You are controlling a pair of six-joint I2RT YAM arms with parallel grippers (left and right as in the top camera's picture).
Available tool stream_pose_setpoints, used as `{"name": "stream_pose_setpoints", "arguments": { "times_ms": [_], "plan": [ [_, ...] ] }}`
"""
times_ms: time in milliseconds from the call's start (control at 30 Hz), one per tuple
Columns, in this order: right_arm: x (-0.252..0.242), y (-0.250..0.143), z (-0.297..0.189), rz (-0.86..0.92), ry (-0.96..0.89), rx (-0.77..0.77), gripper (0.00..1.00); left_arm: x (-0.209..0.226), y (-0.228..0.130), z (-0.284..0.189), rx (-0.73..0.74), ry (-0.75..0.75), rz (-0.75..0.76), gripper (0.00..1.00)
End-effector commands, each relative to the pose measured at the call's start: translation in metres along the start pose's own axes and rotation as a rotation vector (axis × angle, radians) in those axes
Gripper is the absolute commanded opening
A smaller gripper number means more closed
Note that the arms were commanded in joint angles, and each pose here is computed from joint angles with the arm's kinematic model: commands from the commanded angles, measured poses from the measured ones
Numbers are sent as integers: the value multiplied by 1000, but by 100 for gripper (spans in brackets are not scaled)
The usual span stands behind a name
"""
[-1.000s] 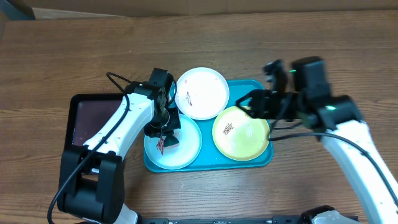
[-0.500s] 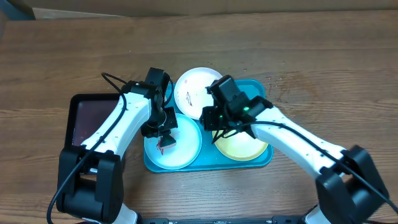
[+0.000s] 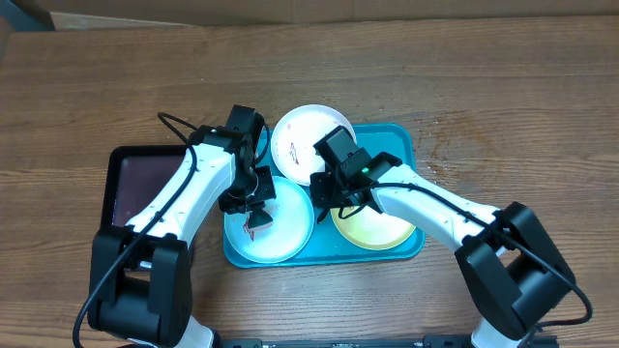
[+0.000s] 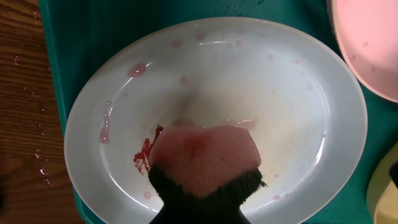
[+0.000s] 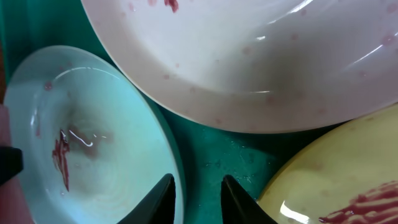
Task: Clean dirty plates on tray and stack at the side
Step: 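Reach the right gripper to the light blue plate's rim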
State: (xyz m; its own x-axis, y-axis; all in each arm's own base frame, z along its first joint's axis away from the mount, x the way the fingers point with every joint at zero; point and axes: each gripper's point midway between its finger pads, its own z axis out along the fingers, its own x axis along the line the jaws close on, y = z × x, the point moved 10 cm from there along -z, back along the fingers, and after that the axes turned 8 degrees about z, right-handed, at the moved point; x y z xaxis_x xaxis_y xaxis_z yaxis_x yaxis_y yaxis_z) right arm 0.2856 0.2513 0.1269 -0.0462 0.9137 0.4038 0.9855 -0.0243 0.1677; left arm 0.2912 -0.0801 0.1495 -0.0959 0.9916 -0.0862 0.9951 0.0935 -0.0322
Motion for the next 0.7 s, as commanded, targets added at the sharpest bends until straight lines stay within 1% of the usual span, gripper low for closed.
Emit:
{"name": "stream_pose_setpoints", "arguments": {
  "times_ms": [0,200,433,600,667],
  "plan": [
    [1,1,8,1,-12,4,25,3,1,-1,-7,12,-31,4],
    [7,-8,25,-34,-3,39,25,2,2,-1,-12,10,-37,4],
    [12,-12,27,-66,-24,19,27,2,2,-1,-11,10,-38,4],
    [15,-2,10,-51,-21,4,28,3,1,-1,-6,12,-38,4],
    [21,1,-2,-55,-11,-5,30,3,1,-1,-6,13,-38,4]
  ]
}}
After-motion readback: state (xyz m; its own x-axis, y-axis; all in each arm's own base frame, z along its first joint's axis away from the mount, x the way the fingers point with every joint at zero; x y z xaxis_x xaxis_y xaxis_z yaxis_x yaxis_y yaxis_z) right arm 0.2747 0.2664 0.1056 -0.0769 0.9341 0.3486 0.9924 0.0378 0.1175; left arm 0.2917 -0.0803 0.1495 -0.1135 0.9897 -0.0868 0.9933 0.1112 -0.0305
